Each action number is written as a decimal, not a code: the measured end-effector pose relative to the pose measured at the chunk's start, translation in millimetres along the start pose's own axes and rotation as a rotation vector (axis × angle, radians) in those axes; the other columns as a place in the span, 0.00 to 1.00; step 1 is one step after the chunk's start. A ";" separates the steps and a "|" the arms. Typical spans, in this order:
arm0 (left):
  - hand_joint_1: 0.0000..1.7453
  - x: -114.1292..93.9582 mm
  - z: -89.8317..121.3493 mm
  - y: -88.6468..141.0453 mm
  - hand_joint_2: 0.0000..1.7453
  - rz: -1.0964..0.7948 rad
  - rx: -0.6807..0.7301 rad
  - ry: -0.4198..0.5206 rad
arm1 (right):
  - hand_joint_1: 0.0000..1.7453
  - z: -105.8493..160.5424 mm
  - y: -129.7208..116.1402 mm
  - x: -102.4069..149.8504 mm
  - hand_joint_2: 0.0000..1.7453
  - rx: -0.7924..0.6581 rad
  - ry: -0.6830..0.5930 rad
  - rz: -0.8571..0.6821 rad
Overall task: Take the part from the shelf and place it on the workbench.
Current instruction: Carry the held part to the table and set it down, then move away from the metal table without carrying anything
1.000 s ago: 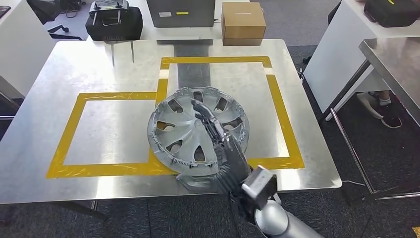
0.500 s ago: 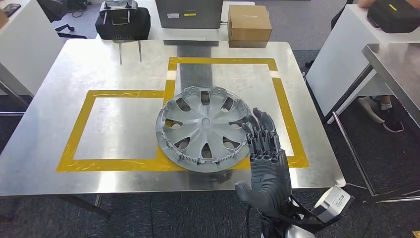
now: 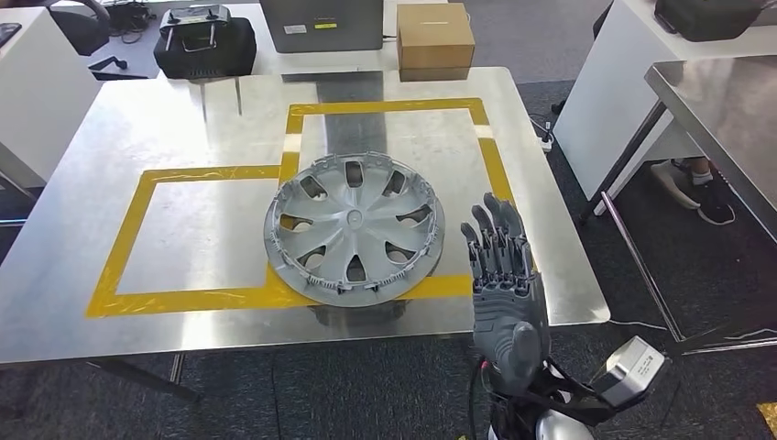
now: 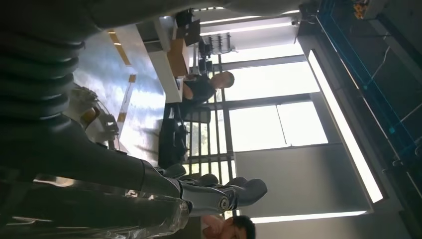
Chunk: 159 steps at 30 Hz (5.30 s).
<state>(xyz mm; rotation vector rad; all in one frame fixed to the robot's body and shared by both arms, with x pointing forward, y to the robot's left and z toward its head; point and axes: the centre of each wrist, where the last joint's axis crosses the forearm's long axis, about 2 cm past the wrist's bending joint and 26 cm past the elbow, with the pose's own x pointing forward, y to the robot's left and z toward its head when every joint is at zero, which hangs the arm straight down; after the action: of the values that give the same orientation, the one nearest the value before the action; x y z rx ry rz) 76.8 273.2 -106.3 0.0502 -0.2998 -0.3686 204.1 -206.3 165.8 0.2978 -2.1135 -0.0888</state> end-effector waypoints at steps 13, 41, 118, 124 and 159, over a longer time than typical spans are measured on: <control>0.00 3.3 -0.3 -0.5 0.00 0.003 0.003 0.003 | 0.00 3.7 -9.5 -3.0 0.00 -0.094 0.026 -0.019; 0.00 10.1 -0.3 -8.0 0.00 0.034 0.005 0.014 | 0.00 88.0 -110.3 -129.0 0.00 -0.491 0.619 0.117; 0.00 7.9 -0.2 -7.0 0.00 0.065 0.002 0.016 | 0.00 247.4 -87.0 -147.9 0.00 -0.339 1.913 0.232; 0.00 4.8 0.1 -6.6 0.00 0.065 0.000 0.024 | 0.00 253.9 -85.3 -145.7 0.00 -0.340 1.935 0.227; 0.00 2.4 0.4 -8.0 0.00 0.067 -0.007 0.040 | 0.00 257.0 -86.4 -144.3 0.00 -0.376 1.975 0.199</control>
<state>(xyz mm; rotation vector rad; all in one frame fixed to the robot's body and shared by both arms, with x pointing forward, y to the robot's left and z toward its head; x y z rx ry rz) 76.0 264.9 -106.0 0.0404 -0.2600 -0.3021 75.4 -268.2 -106.1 -0.1062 -0.1334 -0.0293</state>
